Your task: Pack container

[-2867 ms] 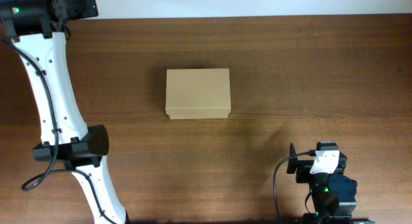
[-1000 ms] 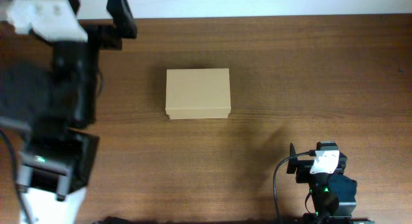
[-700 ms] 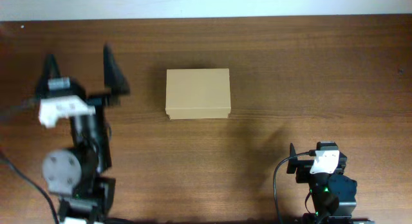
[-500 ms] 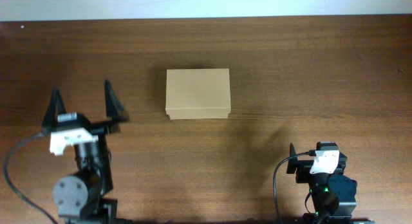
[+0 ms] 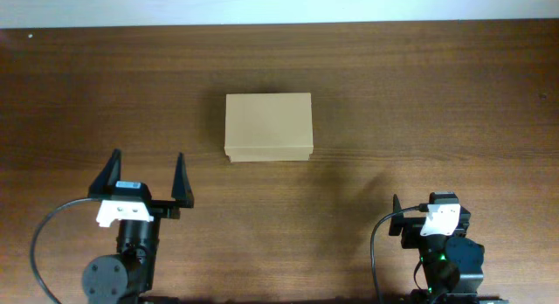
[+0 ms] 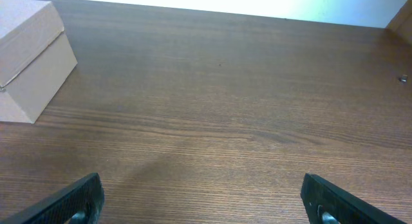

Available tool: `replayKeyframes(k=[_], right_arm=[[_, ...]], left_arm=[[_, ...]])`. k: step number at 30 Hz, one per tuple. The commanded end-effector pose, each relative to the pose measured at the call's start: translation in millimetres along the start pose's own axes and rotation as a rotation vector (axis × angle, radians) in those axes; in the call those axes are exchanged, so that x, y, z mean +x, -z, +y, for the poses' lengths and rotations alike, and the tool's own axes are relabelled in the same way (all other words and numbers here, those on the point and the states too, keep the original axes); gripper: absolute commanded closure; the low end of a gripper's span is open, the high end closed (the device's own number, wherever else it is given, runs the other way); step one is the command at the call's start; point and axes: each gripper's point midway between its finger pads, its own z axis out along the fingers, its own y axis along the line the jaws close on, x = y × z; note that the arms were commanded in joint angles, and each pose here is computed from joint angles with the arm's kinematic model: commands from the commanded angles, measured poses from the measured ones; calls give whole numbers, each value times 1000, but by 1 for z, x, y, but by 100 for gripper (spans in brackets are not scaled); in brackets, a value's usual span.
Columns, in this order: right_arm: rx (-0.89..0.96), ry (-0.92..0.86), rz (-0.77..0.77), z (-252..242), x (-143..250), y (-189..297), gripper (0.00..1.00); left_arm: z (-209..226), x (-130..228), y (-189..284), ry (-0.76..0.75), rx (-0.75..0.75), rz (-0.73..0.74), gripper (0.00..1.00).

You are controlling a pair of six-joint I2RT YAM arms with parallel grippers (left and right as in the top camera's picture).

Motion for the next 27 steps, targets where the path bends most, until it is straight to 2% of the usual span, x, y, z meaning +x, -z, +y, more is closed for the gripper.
replayKeyframes(k=[1, 6, 10, 23, 27], right_arm=[[-8, 8, -6, 2, 1, -1, 1], [-8, 8, -6, 2, 1, -1, 1], [-7, 8, -6, 2, 1, -1, 1], [-8, 8, -6, 2, 1, -1, 1], [-8, 8, -6, 2, 1, -1, 1]], left_arm=[[-12, 11, 4, 0, 68, -40, 0], [-12, 17, 16, 6, 68, -172, 0], [-13, 32, 25, 42, 71, -208, 0], [13, 71, 23, 45, -69, -60, 0], [13, 98, 23, 49, -72, 50, 0]])
